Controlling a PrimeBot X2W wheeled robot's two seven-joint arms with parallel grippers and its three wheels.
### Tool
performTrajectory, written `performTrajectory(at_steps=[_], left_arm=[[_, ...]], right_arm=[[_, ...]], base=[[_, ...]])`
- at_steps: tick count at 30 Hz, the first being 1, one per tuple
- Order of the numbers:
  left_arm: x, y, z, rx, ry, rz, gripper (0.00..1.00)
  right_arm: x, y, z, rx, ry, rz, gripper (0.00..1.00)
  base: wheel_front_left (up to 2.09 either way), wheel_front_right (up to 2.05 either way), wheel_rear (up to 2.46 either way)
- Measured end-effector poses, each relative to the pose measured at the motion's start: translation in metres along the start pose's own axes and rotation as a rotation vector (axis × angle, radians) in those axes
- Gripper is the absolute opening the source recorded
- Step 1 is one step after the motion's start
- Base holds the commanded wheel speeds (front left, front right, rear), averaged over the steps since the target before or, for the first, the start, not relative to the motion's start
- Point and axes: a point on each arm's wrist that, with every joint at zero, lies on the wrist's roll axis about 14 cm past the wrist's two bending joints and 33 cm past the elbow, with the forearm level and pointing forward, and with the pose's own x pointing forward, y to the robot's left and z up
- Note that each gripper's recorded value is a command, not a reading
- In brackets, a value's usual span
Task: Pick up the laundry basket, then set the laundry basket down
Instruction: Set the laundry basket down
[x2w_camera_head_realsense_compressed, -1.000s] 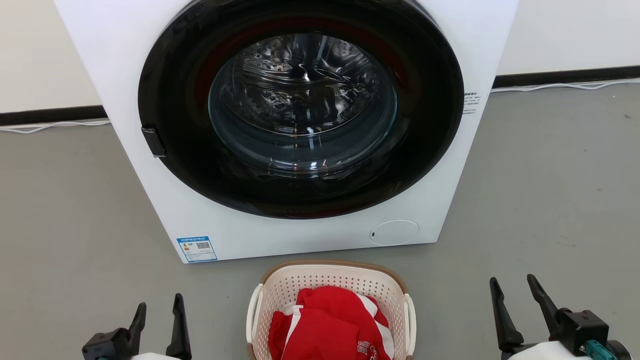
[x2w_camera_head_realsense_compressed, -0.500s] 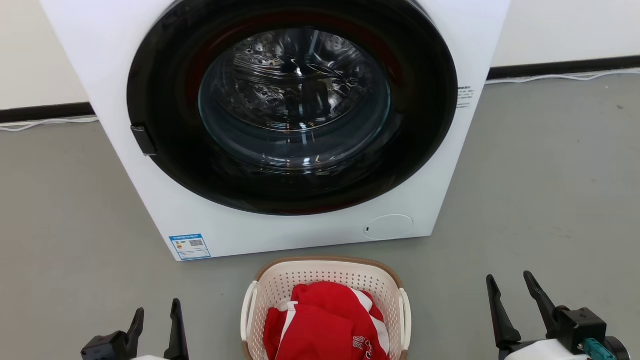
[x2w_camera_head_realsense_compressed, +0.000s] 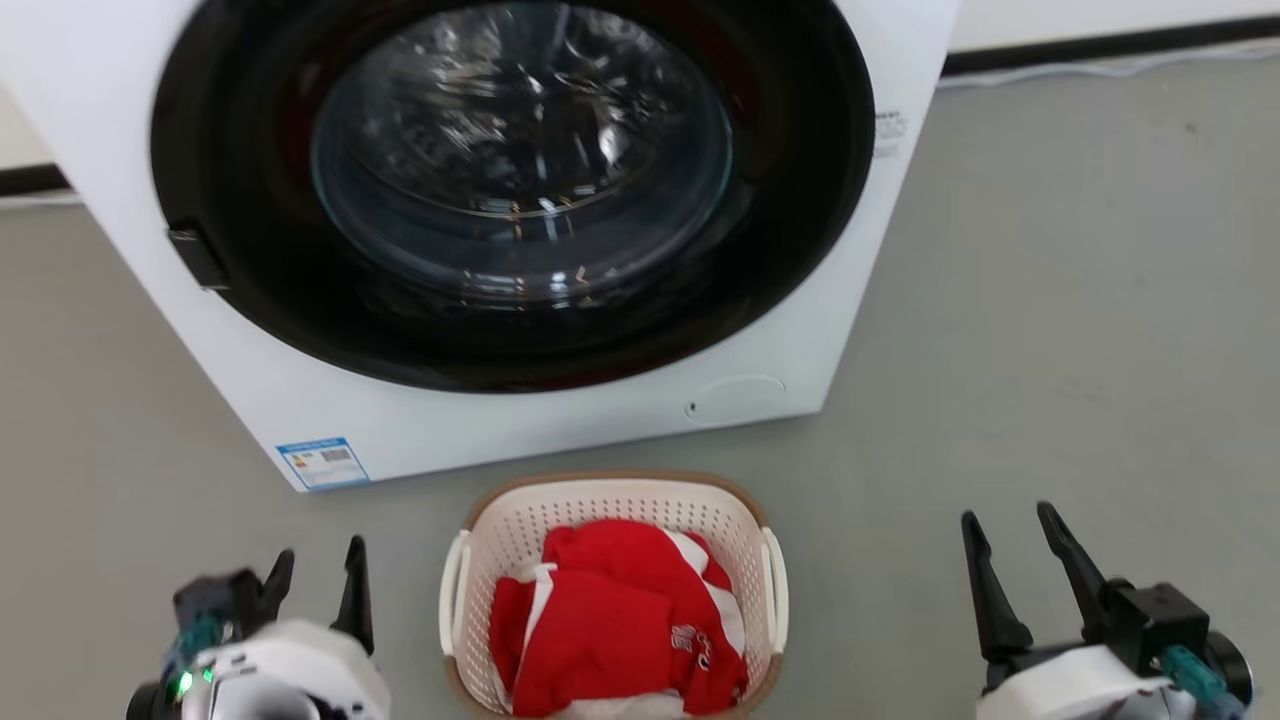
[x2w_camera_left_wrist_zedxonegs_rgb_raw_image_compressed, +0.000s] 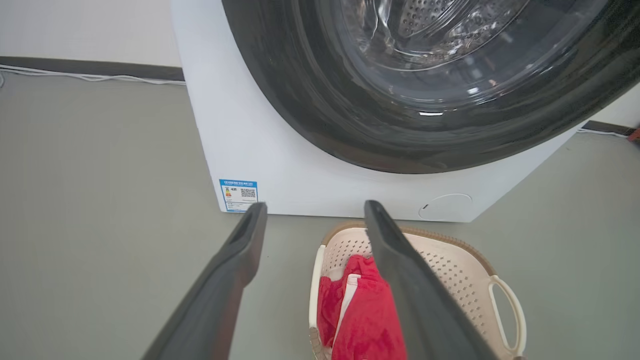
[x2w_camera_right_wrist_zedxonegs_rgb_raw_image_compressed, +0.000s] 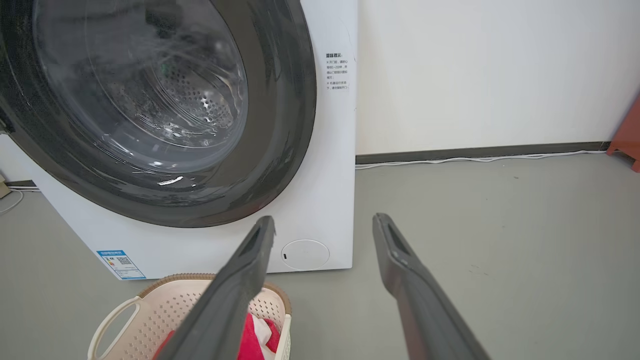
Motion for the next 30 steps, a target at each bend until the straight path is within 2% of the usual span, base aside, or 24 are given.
performTrajectory(at_steps=[11,22,23,30], left_arm=[[0.049,-0.035,-0.062,0.0,0.348,-0.11,1.0],[0.091,-0.035,-0.113,0.046,0.562,-0.111,1.0],[0.104,-0.032,-0.131,0.057,0.618,-0.101,1.0],[0.125,-0.026,-0.168,0.075,0.708,-0.081,1.0]], right_arm=[[0.017,-0.004,-0.006,0.006,0.022,-0.018,1.0],[0.036,-0.014,-0.019,0.011,0.062,-0.055,1.0],[0.046,-0.014,-0.022,0.016,0.068,-0.056,1.0],[0.062,-0.011,-0.03,0.013,0.081,-0.05,1.0]], base=[[0.0,0.0,0.0],[0.0,0.0,0.0],[0.0,0.0,0.0],[0.0,0.0,0.0]])
